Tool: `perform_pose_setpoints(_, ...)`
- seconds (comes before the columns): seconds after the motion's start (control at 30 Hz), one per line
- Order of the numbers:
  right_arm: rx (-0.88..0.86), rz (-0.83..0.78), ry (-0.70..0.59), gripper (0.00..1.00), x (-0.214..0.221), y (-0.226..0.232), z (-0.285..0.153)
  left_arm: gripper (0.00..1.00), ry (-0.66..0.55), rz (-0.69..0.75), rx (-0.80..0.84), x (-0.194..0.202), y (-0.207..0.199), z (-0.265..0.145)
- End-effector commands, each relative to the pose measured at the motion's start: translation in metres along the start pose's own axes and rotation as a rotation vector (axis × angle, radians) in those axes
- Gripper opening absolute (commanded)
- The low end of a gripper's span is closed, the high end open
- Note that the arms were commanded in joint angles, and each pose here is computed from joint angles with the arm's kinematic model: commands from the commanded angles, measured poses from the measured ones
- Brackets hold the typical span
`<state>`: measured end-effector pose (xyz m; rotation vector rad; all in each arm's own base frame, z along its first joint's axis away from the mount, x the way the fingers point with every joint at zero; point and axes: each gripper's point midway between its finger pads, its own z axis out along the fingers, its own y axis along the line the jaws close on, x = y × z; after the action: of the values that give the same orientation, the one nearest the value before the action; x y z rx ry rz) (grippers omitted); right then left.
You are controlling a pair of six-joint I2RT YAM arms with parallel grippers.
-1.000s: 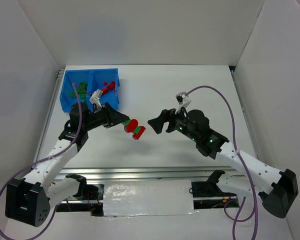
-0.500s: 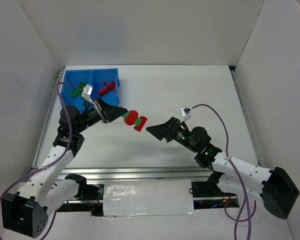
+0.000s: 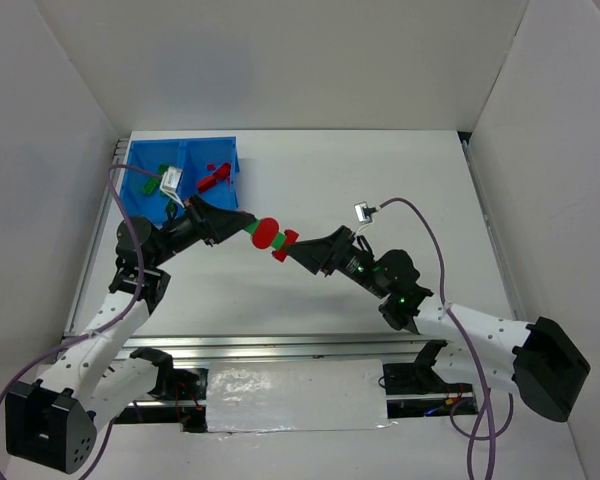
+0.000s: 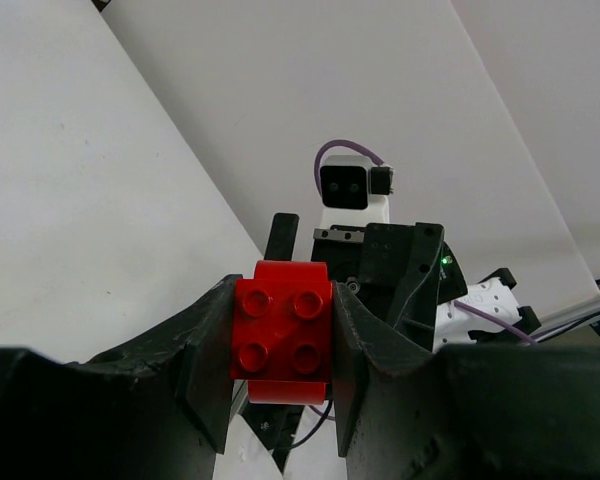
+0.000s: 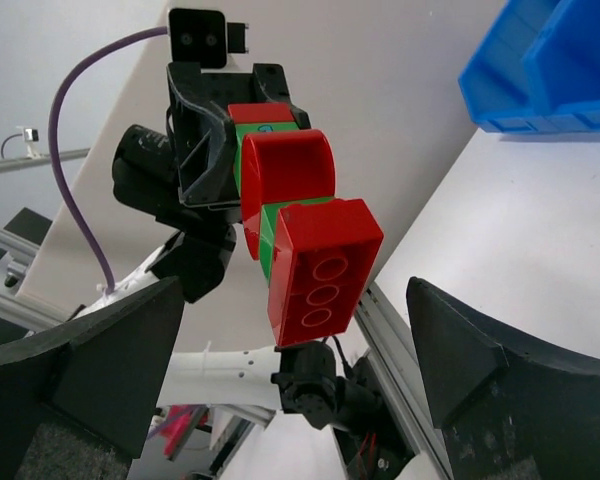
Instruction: Sort the legos into containers by color
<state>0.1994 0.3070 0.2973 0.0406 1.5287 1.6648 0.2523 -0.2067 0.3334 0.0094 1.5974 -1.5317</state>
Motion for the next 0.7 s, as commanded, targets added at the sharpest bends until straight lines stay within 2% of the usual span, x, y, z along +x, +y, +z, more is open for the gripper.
perform_pose_setpoints(0.0,-0.055,0.002,-0.039,1.00,-0.012,0.021,0.012,0.00,-0.018,0.053,0.105,-0.007,-0.027,0.000)
perform_pose_setpoints(0.3,-0.214,-0.026,0.004,0.99,-0.007,0.062,0.031,0.00,-0.019,0.054,0.107,-0.004,-0.025,-0.001)
perform_pose_setpoints(0.47,-0.233,-0.040,0.013,0.97,0.000,0.071,0.041,0.00,-0.014,0.060,0.105,-0.002,-0.023,-0.002)
perform_pose_setpoints(0.57,-0.221,-0.030,0.012,0.91,0.000,0.068,0.048,0.00,-0.013,0.060,0.103,-0.001,-0.023,-0.003)
perform_pose_setpoints(0.6,-0.223,-0.027,0.013,0.82,0.000,0.068,0.050,0.00,-0.013,0.062,0.104,-0.001,-0.023,-0.003)
perform_pose_setpoints(0.67,-0.224,-0.018,0.015,0.75,0.003,0.065,0.052,0.00,-0.010,0.062,0.105,0.000,-0.023,-0.004)
